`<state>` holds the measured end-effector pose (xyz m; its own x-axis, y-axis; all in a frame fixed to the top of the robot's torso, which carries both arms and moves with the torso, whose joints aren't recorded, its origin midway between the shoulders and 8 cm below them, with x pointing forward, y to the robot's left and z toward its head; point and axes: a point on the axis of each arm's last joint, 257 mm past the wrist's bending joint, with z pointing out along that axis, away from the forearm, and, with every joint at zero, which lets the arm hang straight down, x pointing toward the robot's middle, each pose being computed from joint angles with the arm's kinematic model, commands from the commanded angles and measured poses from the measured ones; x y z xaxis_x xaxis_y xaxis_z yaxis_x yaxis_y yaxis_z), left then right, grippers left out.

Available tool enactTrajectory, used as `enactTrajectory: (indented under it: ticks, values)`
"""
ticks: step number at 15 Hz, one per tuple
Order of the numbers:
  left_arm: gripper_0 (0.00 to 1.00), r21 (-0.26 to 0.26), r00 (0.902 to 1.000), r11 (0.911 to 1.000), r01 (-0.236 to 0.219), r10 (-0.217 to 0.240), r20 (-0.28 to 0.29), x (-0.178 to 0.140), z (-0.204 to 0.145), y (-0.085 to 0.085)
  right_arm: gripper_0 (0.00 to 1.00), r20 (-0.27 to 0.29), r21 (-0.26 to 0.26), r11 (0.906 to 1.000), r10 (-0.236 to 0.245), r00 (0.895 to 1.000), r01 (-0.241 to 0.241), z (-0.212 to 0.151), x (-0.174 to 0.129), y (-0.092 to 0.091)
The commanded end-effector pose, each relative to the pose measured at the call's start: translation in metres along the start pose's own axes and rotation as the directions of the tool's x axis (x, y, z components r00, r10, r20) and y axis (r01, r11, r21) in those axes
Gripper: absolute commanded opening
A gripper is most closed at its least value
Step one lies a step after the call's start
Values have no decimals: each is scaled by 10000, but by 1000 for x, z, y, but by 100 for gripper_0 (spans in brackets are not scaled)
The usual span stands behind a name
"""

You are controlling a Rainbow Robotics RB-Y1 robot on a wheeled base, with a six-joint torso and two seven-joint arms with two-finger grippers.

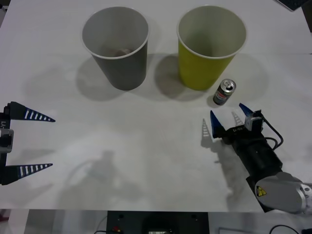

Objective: Put the can into the green bin and the plastic bottle into the gray bin

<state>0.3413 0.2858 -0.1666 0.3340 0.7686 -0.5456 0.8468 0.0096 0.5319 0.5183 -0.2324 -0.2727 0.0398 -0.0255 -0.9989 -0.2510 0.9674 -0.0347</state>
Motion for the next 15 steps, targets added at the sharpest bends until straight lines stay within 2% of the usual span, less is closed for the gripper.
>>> enactTrajectory:
  ticks: [1,8,15]
  values:
    - [100,0,10000,10000,0,0,0,0,0,0,100,87,175,9998,25,10000,-26,12,1,1]
    - [100,0,10000,10000,0,0,0,0,0,0,100,395,590,9982,-109,9992,85,39,-6,-3]
    - [100,0,10000,10000,0,0,0,0,0,0,100,487,958,9954,35,9988,-82,62,-13,-4]
